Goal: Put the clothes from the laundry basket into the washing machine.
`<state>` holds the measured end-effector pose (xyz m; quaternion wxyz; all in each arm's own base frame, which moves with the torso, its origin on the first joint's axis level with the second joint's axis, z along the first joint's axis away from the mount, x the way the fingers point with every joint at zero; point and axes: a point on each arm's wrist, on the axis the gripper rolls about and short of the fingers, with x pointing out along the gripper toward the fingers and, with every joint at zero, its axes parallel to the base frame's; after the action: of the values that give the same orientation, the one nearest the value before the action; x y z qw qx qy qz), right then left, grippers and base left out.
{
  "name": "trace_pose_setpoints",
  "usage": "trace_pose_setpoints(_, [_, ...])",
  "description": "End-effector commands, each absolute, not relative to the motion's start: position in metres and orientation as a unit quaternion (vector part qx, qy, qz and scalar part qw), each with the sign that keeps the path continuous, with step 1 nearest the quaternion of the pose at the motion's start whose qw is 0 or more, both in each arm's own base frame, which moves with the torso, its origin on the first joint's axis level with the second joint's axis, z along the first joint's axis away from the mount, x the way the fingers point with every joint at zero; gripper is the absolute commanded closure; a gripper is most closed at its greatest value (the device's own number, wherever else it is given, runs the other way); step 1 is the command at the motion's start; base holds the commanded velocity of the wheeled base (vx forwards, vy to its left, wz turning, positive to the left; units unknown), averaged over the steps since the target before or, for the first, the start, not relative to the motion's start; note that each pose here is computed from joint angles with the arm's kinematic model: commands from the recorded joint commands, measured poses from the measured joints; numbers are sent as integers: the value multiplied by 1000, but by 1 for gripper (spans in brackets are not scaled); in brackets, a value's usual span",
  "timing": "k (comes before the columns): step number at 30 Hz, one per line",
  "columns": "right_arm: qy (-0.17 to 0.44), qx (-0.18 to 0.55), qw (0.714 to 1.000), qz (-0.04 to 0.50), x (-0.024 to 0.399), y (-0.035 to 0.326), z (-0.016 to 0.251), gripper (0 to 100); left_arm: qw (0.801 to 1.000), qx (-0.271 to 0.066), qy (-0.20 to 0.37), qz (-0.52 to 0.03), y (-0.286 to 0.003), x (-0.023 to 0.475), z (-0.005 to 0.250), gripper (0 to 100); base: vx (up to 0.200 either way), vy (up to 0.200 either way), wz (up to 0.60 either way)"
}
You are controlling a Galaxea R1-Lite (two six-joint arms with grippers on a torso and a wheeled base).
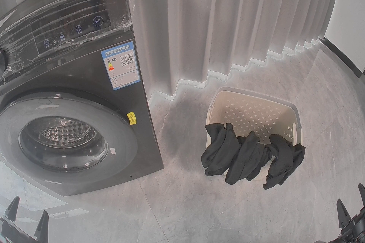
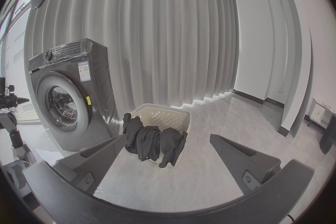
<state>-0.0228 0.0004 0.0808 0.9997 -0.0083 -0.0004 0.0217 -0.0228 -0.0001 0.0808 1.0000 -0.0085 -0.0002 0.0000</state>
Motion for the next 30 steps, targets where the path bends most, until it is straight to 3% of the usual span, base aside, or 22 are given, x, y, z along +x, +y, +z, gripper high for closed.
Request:
trace_pose_setpoints(1, [9, -8, 1000, 22, -21, 0, 76, 0, 1000, -9, 1, 1, 0, -23, 76, 0, 0, 0, 0])
trace_pose_setpoints(10, [9, -8, 1000, 22, -21, 0, 76, 0, 1000, -8, 1, -1, 0, -23, 76, 0, 200, 0, 0])
trace_pose_setpoints(19, [9, -8, 1000, 22, -21, 0, 76, 0, 1000, -12, 1, 2, 0, -23, 76, 0, 0, 0, 0])
trace_pose_setpoints(30, [9, -8, 1000, 22, -21, 0, 76, 0, 1000, -9, 2, 1, 0, -23, 76, 0, 0, -200, 0])
